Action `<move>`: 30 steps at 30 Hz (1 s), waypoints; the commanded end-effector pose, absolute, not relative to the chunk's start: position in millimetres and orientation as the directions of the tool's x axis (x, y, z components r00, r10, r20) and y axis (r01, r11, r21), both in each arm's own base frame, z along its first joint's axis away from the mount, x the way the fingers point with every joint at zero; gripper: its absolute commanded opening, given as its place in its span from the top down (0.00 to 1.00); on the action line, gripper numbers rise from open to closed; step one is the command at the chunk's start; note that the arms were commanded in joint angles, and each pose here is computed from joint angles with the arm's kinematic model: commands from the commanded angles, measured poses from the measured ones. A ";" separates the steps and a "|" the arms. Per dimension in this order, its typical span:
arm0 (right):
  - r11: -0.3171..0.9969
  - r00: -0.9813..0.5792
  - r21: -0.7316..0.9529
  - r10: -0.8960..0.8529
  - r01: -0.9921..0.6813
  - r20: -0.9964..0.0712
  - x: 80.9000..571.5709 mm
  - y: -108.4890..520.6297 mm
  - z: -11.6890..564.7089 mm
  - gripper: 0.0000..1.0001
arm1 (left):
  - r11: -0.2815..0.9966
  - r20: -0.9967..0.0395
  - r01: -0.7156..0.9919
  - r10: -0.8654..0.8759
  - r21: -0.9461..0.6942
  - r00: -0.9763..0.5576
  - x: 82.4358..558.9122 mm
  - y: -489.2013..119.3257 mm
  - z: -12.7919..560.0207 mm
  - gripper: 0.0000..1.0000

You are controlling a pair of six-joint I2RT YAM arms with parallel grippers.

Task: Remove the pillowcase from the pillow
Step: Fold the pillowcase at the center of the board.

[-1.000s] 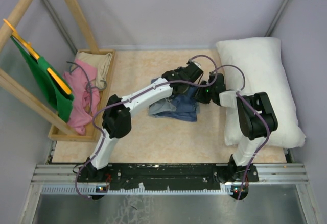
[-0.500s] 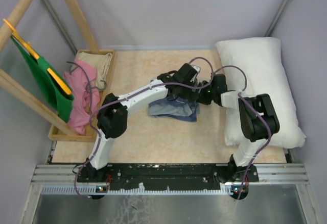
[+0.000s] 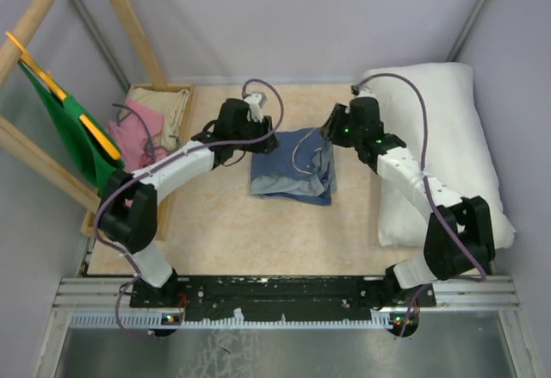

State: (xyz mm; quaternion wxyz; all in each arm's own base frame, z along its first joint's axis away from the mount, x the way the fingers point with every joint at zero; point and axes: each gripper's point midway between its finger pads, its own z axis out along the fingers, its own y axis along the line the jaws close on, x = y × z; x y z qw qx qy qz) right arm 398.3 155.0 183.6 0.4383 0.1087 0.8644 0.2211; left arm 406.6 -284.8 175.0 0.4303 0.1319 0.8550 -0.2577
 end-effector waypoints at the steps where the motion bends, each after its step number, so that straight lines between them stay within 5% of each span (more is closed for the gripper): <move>1: 0.900 -0.652 0.430 0.285 -0.070 -0.702 397.5 185.3 166.8 0.58 | 0.768 -0.754 0.491 0.016 -0.411 -0.656 383.8 -308.3 130.9 0.50; 8: 0.875 -0.777 0.473 0.222 -0.108 -0.589 391.8 215.6 107.0 0.58 | 0.724 -0.651 0.424 -0.046 -0.545 -0.758 348.7 -311.2 62.4 0.66; 21: 0.910 -0.860 0.411 0.247 0.048 -0.446 327.6 162.0 30.8 0.92 | 0.845 -0.615 0.347 0.028 -0.407 -0.788 328.3 -269.5 3.9 0.59; 27: 0.942 -0.837 0.315 0.265 0.117 -0.479 321.2 113.2 37.5 0.91 | 0.881 -0.616 0.314 0.032 -0.355 -0.787 337.6 -261.3 4.3 0.59; 30: 0.963 -0.787 0.257 0.223 0.084 -0.576 335.6 104.2 71.8 0.80 | 0.884 -0.630 0.315 0.031 -0.345 -0.776 341.6 -260.7 10.9 0.58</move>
